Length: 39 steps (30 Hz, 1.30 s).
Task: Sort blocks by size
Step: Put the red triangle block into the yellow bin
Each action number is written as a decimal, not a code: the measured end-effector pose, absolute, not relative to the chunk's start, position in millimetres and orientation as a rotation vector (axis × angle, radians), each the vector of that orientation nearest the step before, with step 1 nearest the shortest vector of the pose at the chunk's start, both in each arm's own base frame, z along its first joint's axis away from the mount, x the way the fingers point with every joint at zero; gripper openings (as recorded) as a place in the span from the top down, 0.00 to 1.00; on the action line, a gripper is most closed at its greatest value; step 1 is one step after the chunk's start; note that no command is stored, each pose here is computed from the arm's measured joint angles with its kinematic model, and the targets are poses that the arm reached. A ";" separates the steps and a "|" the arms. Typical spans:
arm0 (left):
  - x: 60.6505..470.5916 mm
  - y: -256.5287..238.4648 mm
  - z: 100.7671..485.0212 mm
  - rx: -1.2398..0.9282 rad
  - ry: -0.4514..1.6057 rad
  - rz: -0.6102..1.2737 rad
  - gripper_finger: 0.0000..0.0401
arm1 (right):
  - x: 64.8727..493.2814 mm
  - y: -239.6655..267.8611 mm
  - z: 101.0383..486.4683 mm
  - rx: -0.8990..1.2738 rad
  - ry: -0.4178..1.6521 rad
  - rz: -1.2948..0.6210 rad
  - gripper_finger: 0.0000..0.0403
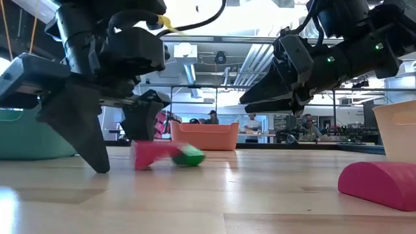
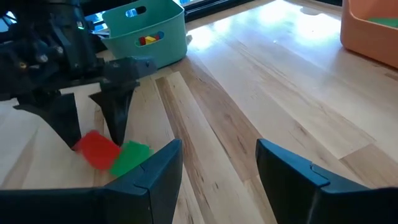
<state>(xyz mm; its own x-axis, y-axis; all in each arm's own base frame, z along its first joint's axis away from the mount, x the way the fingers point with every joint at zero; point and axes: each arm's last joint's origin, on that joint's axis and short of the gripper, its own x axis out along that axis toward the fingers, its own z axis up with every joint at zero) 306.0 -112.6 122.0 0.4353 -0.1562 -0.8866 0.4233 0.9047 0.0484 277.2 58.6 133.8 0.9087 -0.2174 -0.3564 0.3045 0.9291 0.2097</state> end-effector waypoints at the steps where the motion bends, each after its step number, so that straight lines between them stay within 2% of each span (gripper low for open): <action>1: 306.6 -113.0 121.3 0.290 1.064 -0.373 0.29 | 277.2 58.6 133.7 0.267 0.336 -0.273 0.51; 8: 307.9 -114.4 119.2 0.244 1.054 -0.349 0.35 | 277.0 58.6 133.2 0.268 0.341 -0.274 0.51; 16: 313.0 -120.5 121.4 -0.166 1.005 -0.053 0.36 | 277.0 58.6 133.2 0.290 0.338 -0.278 0.51; 20: 310.1 -136.3 123.2 -0.276 0.922 0.091 0.36 | 277.0 58.6 133.2 0.290 0.338 -0.278 0.51; 27: 303.5 -153.1 119.8 -0.298 0.768 0.310 0.36 | 275.8 63.4 133.0 0.285 0.342 -0.261 0.51; 33: 303.5 -162.6 100.0 -0.293 0.781 0.310 0.36 | 275.6 63.6 132.4 0.283 0.351 -0.257 0.51; 39: 297.2 -172.0 95.8 -0.276 0.756 0.345 0.37 | 275.3 63.3 131.7 0.274 0.358 -0.257 0.51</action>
